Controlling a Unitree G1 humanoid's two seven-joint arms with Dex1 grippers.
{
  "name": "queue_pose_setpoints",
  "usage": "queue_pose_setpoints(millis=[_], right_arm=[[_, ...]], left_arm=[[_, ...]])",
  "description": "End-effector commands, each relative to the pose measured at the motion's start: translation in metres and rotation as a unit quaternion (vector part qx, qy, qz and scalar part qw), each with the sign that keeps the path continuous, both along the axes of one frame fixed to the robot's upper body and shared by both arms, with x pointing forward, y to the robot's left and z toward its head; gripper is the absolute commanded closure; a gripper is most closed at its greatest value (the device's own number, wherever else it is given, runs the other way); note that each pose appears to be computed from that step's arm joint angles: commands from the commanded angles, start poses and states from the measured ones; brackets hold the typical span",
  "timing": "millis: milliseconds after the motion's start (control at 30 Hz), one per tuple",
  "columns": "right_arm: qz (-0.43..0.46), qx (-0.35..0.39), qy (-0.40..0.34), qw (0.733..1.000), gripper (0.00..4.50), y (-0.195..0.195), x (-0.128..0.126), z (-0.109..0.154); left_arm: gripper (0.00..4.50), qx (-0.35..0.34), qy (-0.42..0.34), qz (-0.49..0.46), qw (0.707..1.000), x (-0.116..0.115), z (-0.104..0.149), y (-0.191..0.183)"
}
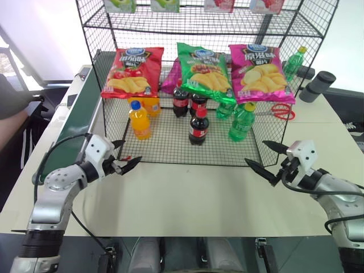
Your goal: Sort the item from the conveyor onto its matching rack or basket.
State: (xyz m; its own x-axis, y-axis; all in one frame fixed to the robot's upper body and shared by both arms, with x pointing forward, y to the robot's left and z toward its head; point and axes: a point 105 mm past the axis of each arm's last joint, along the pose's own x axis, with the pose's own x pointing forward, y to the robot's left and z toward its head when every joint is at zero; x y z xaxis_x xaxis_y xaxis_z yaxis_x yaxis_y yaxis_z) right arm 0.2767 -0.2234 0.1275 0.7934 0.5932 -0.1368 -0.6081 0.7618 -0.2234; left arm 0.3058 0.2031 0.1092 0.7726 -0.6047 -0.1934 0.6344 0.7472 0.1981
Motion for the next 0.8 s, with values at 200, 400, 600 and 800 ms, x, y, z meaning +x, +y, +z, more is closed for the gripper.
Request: queue_pose_setpoints(millis=[200, 400, 600, 800], right_arm=[[0.006, 0.001, -0.026, 1.000, 0.03, 0.0038, 0.0021, 0.0107], [0.007, 0.002, -0.030, 1.000, 0.03, 0.0059, 0.0051, 0.0121], [0.009, 0.002, -0.030, 1.000, 0.03, 0.0096, 0.0059, 0.0124], [0.011, 0.004, -0.031, 0.999, 0.03, 0.0113, 0.0069, 0.0135]], left_arm=[[0.00, 0.008, -0.030, -0.007, 1.000, 0.0020, 0.0140, -0.0030], [0.00, 0.008, -0.030, -0.004, 0.999, 0.0033, 0.0134, -0.0031], [0.00, 0.007, -0.031, -0.003, 0.999, 0.0038, 0.0130, -0.0038], [0.00, 0.005, -0.032, 0.000, 0.999, 0.0046, 0.0128, -0.0038]])
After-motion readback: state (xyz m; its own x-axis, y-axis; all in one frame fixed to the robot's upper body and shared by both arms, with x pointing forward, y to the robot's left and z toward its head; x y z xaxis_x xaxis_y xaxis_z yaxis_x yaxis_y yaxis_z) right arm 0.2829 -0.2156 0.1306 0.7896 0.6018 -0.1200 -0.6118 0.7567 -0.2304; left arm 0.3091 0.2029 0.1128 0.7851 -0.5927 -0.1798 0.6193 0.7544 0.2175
